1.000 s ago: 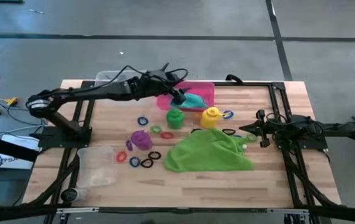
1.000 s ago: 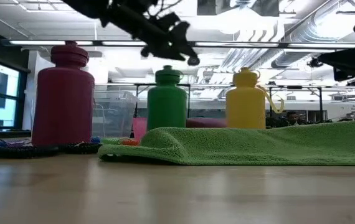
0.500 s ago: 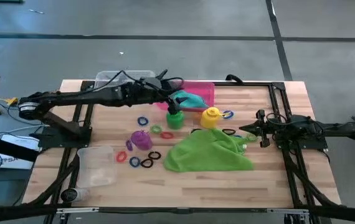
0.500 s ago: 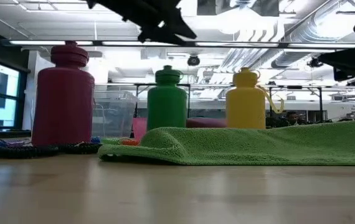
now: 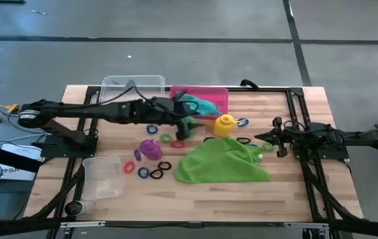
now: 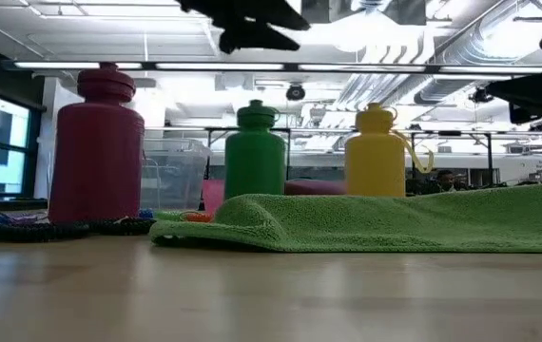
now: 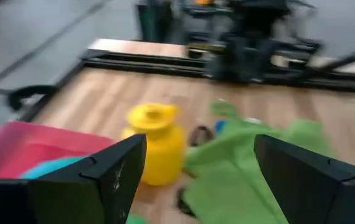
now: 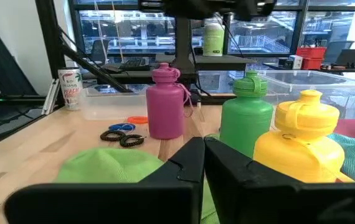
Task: Pick & Place Sports Items
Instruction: Put the black spring keychain into the bottom transparent bin
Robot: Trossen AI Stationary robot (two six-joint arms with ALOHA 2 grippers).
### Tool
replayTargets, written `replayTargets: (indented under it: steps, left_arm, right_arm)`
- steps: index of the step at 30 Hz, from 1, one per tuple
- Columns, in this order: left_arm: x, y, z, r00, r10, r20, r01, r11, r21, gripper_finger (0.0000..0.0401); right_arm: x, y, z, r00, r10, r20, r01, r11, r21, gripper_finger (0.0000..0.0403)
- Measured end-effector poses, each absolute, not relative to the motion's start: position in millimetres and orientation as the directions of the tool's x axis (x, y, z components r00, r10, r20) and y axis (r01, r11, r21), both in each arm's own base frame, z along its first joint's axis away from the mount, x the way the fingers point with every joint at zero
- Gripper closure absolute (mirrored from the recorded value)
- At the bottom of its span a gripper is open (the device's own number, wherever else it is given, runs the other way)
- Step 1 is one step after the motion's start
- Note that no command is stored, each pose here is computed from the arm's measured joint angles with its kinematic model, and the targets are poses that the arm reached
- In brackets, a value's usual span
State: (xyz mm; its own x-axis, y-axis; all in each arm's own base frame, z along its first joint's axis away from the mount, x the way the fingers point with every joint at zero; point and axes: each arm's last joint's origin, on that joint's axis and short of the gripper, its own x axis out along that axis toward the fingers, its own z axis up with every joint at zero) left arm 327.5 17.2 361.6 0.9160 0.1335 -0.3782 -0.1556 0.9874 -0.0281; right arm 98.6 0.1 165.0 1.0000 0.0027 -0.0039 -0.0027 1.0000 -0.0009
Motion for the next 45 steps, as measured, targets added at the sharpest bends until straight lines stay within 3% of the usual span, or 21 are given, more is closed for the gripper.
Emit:
replayTargets:
  steps: [14, 29, 45]
  left_arm:
    - [301, -27, 353, 0.809, -0.065, -0.584, 0.02, 0.996, -0.083, 0.0158]
    - [278, -104, 346, 0.718, -0.243, -0.652, 0.252, 0.964, -0.081, 0.0158]
    - [293, -122, 310, 0.605, -0.197, -0.771, 0.267, 0.963, -0.036, 0.0158]
  right_arm:
    - [99, 0, 165, 1.0, 0.003, -0.004, -0.003, 1.0, -0.001, 0.0402]
    - [99, 0, 165, 1.0, 0.003, -0.003, -0.003, 1.0, -0.001, 0.0402]
    - [99, 0, 165, 1.0, 0.003, -0.004, -0.003, 1.0, -0.001, 0.0403]
